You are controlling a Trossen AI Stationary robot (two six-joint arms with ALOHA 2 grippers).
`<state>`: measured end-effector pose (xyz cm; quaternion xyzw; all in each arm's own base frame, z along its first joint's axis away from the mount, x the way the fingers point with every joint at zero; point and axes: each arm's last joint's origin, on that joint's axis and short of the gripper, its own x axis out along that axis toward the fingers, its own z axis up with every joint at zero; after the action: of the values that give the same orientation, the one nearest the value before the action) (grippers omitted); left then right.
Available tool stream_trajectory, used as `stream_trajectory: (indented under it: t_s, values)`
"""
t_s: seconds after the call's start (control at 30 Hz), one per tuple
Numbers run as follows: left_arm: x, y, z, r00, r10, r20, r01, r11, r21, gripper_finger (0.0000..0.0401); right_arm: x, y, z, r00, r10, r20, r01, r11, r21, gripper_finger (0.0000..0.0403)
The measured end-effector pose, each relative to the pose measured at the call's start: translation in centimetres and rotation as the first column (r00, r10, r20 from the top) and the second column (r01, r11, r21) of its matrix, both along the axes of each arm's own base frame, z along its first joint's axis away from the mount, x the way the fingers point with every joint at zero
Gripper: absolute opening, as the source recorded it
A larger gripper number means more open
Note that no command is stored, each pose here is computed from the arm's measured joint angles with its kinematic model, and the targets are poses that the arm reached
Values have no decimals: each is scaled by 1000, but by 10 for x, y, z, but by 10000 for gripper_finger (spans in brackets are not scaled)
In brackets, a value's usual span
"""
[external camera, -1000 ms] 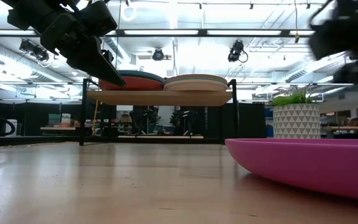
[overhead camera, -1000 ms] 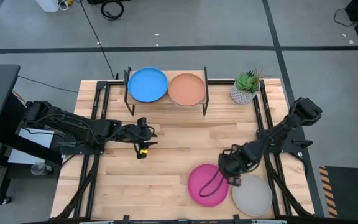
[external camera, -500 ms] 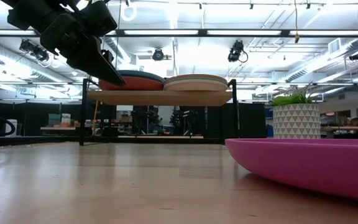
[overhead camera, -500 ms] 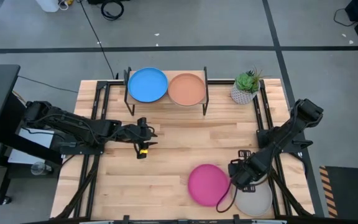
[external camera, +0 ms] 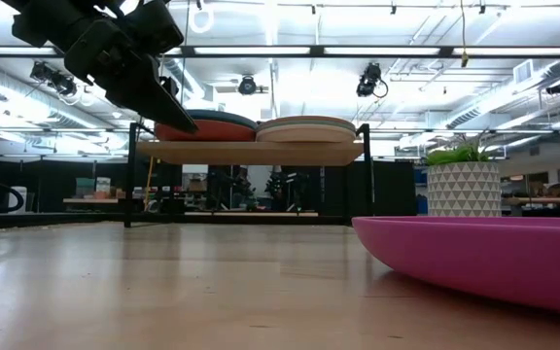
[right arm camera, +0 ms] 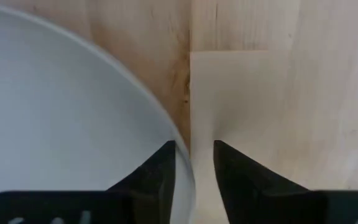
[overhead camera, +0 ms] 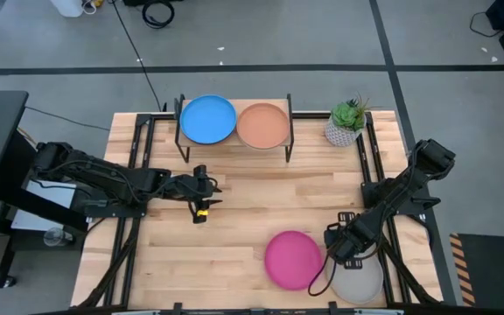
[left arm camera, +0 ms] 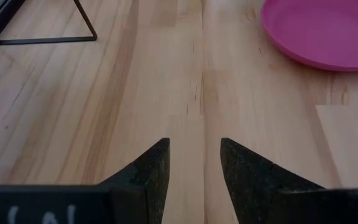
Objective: Place and stack plates onto a shelf
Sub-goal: Stack the gray plate on top of the brown plate on the shelf
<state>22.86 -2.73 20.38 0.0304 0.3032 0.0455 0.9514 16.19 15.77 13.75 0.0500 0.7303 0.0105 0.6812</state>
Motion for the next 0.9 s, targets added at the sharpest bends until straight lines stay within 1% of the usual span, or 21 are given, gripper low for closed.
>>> stream_trajectory:
  t_s: [0.1,0.3,0.37,0.47,0.53,0.63,0.7,0.77,0.83,0.9]
  values:
    - [0,0,0,1000,0,0,0,1000,0,151,0,0,0,999,34,4,-34,999,3,87]
    - [0,0,0,1000,0,0,0,1000,0,151,-1,0,0,993,118,-4,-118,993,15,16]
    - [0,0,0,1000,0,-1,0,1000,-1,151,-2,0,1,990,136,-26,-135,990,37,14]
    - [0,0,0,1000,0,-1,0,1000,-1,151,-4,-3,7,991,127,-37,-126,992,28,25]
    - [0,0,0,1000,1,-1,-1,1000,-1,151,-3,-6,17,993,115,-29,-115,993,12,29]
    - [0,0,0,1000,1,-5,-1,1000,-1,151,2,-10,38,995,98,-7,-99,995,-15,19]
    - [0,0,-1,1000,1,-6,-1,1000,-1,151,6,-16,55,996,80,34,-79,996,-43,13]
    - [0,0,0,1000,1,-6,-1,1000,-1,151,12,-23,74,993,48,105,-41,997,-66,14]
    - [0,0,-1,1000,1,-7,-1,1000,0,151,18,-34,93,982,-16,189,35,995,-94,14]
    - [-1,0,-1,1000,1,-12,-1,1000,1,151,25,-48,111,952,-116,283,155,981,-120,19]
